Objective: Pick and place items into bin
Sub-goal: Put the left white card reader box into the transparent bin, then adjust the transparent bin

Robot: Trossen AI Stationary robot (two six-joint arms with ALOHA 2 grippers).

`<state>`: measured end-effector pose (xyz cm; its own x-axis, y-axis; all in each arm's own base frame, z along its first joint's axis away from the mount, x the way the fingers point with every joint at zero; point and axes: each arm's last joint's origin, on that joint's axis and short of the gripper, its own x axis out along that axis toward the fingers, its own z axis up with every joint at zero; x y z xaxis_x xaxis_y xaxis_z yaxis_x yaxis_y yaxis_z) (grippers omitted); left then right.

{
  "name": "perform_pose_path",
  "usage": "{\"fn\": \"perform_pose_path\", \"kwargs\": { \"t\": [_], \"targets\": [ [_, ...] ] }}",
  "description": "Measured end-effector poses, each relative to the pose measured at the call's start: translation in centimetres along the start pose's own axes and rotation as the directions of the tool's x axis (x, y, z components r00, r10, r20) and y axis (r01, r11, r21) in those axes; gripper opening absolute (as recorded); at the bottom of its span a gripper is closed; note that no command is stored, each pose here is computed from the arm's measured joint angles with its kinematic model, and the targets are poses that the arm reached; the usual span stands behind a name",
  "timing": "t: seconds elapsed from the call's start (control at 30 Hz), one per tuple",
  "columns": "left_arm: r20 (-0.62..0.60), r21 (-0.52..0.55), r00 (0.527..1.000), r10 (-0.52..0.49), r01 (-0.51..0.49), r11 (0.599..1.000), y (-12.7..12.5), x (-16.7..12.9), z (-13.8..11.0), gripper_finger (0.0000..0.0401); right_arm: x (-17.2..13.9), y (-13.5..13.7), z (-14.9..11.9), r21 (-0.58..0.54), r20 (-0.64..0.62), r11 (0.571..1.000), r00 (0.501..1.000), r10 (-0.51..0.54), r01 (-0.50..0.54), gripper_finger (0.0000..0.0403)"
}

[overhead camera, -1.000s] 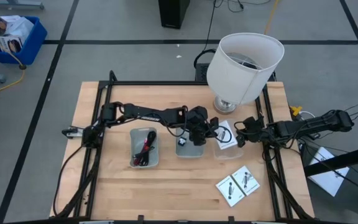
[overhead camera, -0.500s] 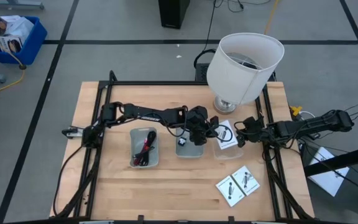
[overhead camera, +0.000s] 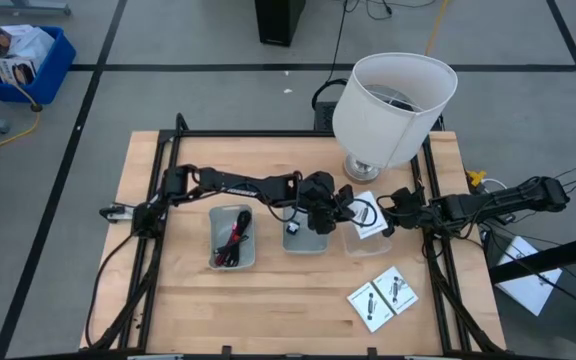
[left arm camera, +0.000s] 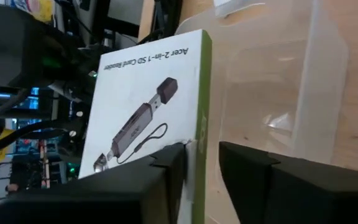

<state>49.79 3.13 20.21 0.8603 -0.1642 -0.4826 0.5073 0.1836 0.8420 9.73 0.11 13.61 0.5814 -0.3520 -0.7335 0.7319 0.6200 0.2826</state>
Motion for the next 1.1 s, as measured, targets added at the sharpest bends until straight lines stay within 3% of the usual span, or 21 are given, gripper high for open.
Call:
{"fn": "perform_pose_path", "kwargs": {
  "t": [0.2, 0.63, 0.87, 1.0, 1.1],
  "targets": [
    [-0.049, 0.001, 0.999, -0.022, 0.022, 1.000, -0.3, 0.0, -0.1, 0.0143, 0.0, 0.0, 0.0, -0.001, 0.000, 1.000, 1.000, -0.001, 0.001, 0.0000],
    [-0.148, 0.026, 0.989, -0.007, 0.011, 1.000, -0.1, -0.2, 1.3, 0.0145, 0.0, 0.0, 0.0, -0.010, 0.000, 1.000, 1.000, 0.000, 0.000, 0.0000],
    [-0.206, -0.021, 0.978, 0.045, -0.050, 0.999, 3.3, -4.9, 5.3, 0.0145, 0.0, 0.2, 0.1, -0.030, 0.014, 0.999, 1.000, 0.020, -0.020, 0.0000],
    [-0.233, -0.133, 0.972, 0.023, -0.056, 0.990, 5.0, -9.3, 8.2, 0.0145, 0.0, 0.6, 0.4, -0.063, 0.040, 0.996, 0.997, 0.063, -0.060, 0.0000],
    [-0.229, -0.272, 0.973, 0.011, -0.075, 0.959, 5.9, -13.2, 10.4, 0.0143, -0.1, 1.0, 0.7, -0.099, 0.052, 0.989, 0.992, 0.114, -0.109, 0.0000]
  ]
}}
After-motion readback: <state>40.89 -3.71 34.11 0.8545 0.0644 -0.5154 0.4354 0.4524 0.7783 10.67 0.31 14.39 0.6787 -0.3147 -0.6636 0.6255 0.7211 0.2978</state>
